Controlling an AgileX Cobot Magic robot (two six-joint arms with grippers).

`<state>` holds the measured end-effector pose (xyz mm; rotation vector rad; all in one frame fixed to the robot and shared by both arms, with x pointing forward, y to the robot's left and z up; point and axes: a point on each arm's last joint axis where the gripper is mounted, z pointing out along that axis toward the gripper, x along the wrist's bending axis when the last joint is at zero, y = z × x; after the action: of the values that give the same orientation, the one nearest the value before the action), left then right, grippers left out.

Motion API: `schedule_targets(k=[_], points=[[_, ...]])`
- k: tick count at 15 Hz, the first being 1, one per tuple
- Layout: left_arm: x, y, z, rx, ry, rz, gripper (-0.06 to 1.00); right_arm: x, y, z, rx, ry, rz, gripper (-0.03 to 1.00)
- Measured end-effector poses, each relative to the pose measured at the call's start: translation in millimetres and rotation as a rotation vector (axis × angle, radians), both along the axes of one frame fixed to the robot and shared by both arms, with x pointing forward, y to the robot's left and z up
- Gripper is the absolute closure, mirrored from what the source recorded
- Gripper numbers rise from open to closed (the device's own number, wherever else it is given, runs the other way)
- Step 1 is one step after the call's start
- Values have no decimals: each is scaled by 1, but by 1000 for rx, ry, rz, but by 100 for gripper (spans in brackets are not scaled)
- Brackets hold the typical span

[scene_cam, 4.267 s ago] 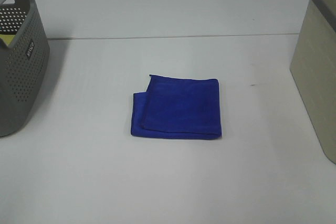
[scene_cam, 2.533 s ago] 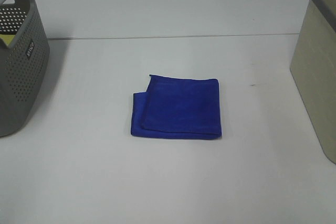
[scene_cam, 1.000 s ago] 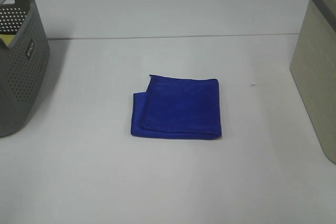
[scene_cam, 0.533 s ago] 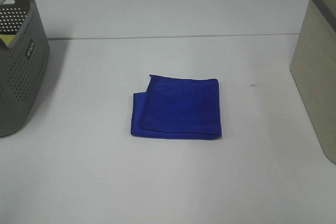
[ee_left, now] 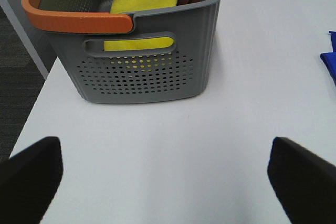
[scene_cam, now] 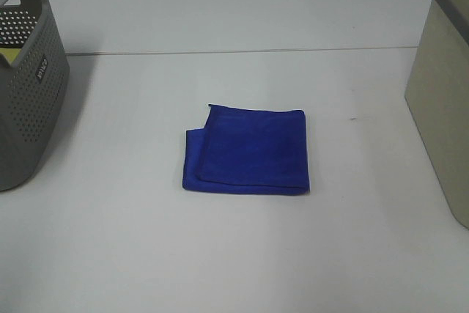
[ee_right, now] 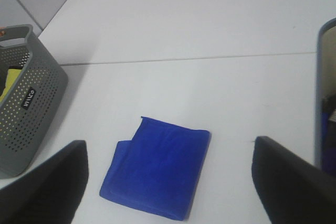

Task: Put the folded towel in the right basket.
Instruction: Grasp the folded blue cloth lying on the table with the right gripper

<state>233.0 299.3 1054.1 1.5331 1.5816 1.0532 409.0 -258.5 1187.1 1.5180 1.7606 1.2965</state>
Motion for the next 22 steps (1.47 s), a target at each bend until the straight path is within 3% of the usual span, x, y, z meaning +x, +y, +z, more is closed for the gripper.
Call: schedule_targets(k=[3,7,10,16,22], points=[[0,0,0,0,0,0,-5,79,14,-38,52,163,49,15],[0,0,0,0,0,0,-5,143,20,-110,52,351,31,15],[0,0,0,0,0,0,-5,164,29,-163,116,557,74,15],[0,0,0,0,0,0,-5,186,49,-242,302,786,137,15],[0,0,0,0,0,0,-5,189,59,-299,309,934,116,17]])
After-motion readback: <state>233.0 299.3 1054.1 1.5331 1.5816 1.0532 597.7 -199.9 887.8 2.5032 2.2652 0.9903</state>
